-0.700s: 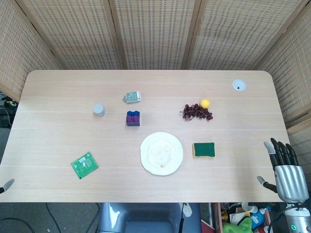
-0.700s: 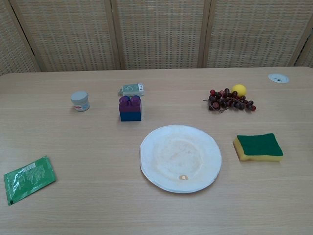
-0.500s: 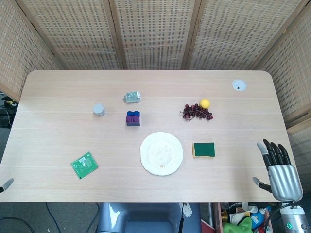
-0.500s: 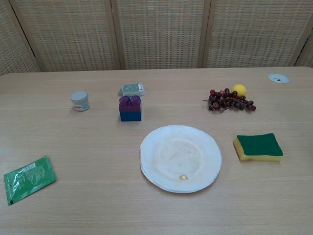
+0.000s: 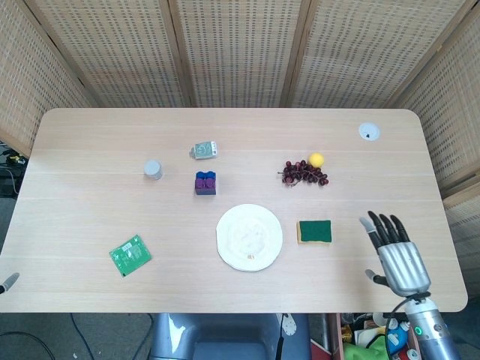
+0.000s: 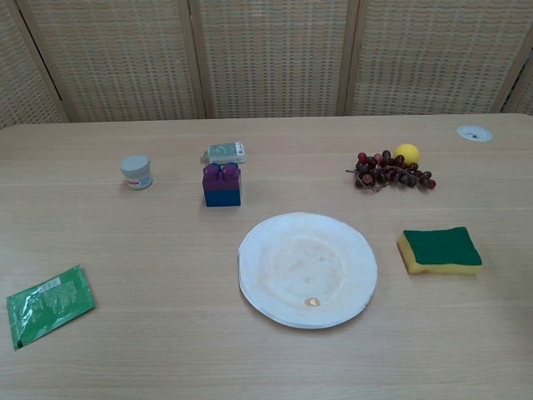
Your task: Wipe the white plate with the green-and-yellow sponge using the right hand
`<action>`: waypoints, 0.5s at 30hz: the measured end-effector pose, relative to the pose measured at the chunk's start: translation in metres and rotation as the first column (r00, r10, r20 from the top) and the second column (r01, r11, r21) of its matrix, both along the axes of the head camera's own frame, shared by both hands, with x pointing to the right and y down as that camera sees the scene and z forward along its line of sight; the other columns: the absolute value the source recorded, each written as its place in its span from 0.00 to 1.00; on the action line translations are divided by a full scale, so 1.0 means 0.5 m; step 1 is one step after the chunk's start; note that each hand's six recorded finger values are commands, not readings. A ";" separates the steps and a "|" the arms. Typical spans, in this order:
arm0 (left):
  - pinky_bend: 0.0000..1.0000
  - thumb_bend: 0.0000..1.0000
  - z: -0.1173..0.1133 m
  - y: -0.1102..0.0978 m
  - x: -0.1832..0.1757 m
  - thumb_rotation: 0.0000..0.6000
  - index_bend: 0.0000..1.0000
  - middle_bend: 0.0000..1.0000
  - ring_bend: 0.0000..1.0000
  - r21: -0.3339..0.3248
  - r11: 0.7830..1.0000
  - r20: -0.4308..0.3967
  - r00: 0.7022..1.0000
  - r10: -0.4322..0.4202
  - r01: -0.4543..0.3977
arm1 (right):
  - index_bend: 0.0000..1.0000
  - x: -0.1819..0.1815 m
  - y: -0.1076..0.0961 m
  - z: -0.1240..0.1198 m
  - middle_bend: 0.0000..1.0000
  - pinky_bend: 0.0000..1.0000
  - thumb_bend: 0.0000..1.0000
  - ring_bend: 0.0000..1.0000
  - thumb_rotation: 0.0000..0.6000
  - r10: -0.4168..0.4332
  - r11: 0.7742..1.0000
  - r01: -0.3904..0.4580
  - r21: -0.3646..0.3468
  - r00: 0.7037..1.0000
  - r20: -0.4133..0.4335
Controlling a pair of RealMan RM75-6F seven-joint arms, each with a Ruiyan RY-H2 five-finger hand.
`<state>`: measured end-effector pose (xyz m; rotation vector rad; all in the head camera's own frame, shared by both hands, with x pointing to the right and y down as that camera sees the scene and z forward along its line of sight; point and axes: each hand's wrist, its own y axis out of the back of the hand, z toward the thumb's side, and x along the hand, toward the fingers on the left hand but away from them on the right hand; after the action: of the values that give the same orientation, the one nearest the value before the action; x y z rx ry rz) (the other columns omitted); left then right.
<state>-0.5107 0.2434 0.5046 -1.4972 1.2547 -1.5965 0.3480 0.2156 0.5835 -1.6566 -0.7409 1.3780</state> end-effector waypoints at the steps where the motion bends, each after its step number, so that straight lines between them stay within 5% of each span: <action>1: 0.00 0.00 0.003 -0.002 0.001 1.00 0.00 0.00 0.00 -0.005 1.000 0.003 1.000 0.000 0.000 | 0.00 -0.015 -0.008 0.008 0.00 0.09 0.02 0.00 1.00 -0.027 1.000 0.027 -0.014 1.000 0.008; 6: 0.00 0.00 0.024 -0.013 0.001 1.00 0.00 0.00 0.00 -0.038 0.999 0.013 1.000 -0.010 0.010 | 0.00 -0.101 -0.062 0.073 0.00 0.10 0.03 0.00 1.00 -0.142 0.988 0.144 -0.063 0.989 0.044; 15: 0.00 0.00 0.038 -0.031 -0.010 1.00 0.00 0.00 0.00 -0.064 0.997 0.005 0.999 -0.041 0.042 | 0.06 -0.131 -0.105 0.208 0.02 0.15 0.04 0.00 1.00 -0.136 0.978 0.125 -0.168 0.989 -0.054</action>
<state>-0.5155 0.2277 0.5235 -1.5158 1.2505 -1.6806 0.2827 0.1629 0.6874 -1.7453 -0.4818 1.4232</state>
